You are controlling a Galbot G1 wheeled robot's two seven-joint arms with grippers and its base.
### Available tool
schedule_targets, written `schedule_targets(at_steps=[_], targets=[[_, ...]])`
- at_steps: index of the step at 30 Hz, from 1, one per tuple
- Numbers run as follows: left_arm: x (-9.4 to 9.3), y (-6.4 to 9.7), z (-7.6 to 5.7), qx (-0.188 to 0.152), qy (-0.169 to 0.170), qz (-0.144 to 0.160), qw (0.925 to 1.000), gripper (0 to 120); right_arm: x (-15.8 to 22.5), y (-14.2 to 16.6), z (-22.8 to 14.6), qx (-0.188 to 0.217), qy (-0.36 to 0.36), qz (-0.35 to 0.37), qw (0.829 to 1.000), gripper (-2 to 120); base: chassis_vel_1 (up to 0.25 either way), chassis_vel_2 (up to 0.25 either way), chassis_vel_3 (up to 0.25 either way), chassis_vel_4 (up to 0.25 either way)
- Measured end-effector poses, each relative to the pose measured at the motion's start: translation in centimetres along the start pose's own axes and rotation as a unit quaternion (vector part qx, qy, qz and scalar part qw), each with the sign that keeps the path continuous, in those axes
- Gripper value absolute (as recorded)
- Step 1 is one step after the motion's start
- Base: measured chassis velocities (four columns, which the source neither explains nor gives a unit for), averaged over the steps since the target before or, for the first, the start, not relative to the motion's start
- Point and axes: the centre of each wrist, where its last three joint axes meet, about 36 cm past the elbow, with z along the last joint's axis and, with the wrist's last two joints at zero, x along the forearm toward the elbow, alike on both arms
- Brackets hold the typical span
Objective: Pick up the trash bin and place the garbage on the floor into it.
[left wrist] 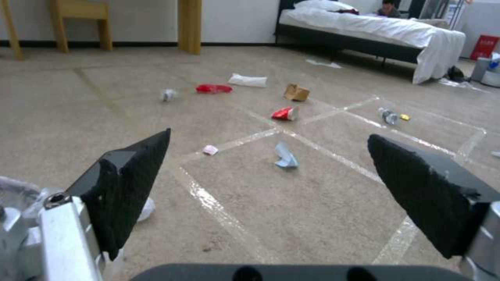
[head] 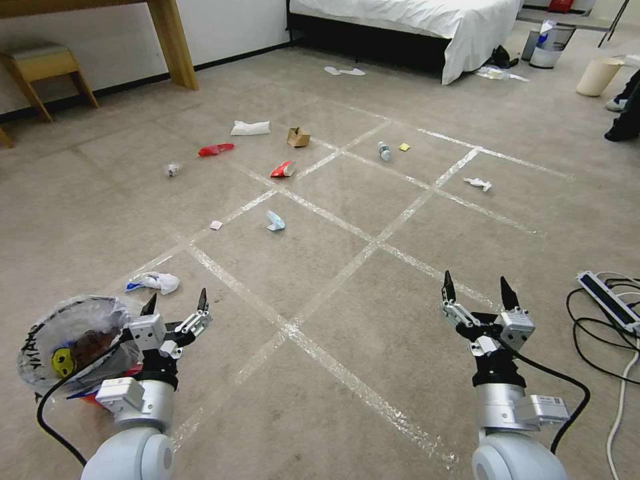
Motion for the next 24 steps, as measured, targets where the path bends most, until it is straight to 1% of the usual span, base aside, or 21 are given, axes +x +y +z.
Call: schedule_targets(at_steps=[2, 12, 20, 24], targets=[[0.1, 0.3, -0.2, -0.001, -0.001, -0.005, 1.0000, 100, 0.1, 0.1, 0.3, -0.001, 0.002, -0.001, 1.000, 100, 0.000, 0.000, 0.000, 0.000], [0.5, 0.8, -0.3, -0.005, -0.001, -0.011, 0.9999, 100, 0.1, 0.1, 1.0, -0.003, -0.014, -0.020, 1.000, 100, 0.000, 0.000, 0.000, 0.000], [0.5, 0.9, -0.3, -0.005, -0.001, -0.011, 0.9999, 100, 0.4, 0.1, 1.2, -0.007, -0.015, -0.031, 0.999, 100, 0.000, 0.000, 0.000, 0.000], [0.3, 1.9, -0.7, -0.001, -0.001, -0.023, 0.9997, 100, 0.3, 0.2, 1.1, -0.011, -0.017, -0.033, 0.999, 100, 0.000, 0.000, 0.000, 0.000]])
